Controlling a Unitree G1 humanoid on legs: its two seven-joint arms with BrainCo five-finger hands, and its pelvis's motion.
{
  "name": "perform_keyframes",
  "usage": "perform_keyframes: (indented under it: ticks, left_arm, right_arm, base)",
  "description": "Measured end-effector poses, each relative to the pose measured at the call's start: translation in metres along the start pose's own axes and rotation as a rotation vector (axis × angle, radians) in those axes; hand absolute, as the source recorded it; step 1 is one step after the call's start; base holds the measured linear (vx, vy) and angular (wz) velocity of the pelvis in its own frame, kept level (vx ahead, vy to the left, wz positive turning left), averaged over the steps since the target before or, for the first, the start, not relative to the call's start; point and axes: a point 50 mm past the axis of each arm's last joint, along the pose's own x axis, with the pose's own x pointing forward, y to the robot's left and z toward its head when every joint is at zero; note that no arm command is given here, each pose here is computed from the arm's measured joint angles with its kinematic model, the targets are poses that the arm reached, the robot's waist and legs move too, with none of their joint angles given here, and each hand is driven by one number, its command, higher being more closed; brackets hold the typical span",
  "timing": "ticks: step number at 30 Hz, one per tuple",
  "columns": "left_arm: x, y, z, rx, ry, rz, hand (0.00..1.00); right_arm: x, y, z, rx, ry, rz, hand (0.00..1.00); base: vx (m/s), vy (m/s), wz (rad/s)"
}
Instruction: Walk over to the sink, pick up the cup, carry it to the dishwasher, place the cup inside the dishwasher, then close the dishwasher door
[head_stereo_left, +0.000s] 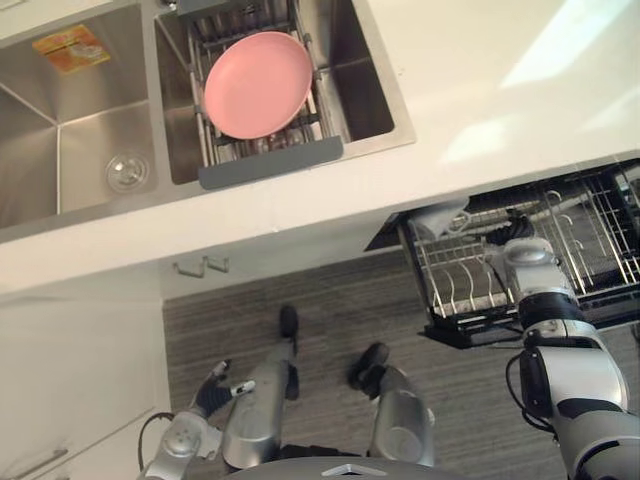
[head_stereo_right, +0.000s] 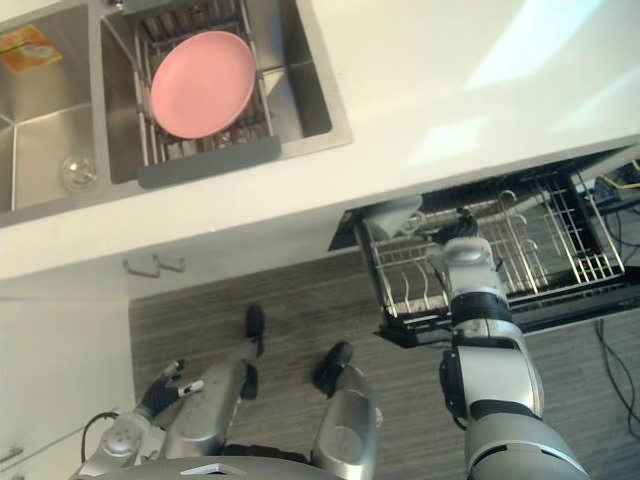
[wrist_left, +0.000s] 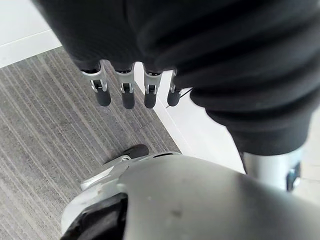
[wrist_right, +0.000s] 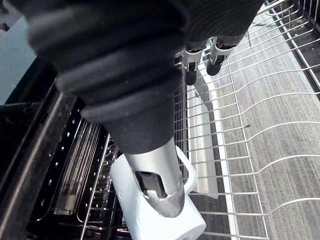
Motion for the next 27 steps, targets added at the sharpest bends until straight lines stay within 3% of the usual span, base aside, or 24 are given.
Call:
perform_keyframes:
  ticks: [5,10,15,20,24,27]
  left_arm:
    - [0.0,0.001,-0.004,0.002,0.04,0.023,0.0]
    - [-0.007,0.0,-0.022,-0.056,0.155,0.039,0.0]
    - [-0.032,0.005,-0.073,-0.357,0.474,0.223,0.0]
    - [-0.046,0.005,-0.091,-0.426,0.577,0.264,0.0]
    - [-0.045,0.006,-0.089,-0.491,0.56,0.276,0.0]
    - [-0.044,0.003,-0.088,-0.579,0.546,0.261,0.0]
  right_arm:
    - [-0.008,0.006,0.005,0.028,-0.08,0.015,0.0]
    - [-0.027,0.034,-0.033,0.13,-0.034,0.088,0.0]
    - [-0.072,0.06,-0.106,0.399,0.121,0.131,0.0]
    - [-0.103,0.057,-0.156,0.618,0.238,0.069,0.0]
    - [-0.11,0.044,-0.145,0.756,0.113,0.02,0.0]
    - [-0.114,0.029,-0.111,0.861,-0.115,0.05,0.0]
  base:
    - [0.01,-0.042,-0.16]
    - [0.08,-0.017,-0.04]
    - [0.17,0.022,-0.03]
    - [0.17,0.038,0.0]
    - [0.05,0.039,0.1]
    - [-0.05,-0.01,0.02]
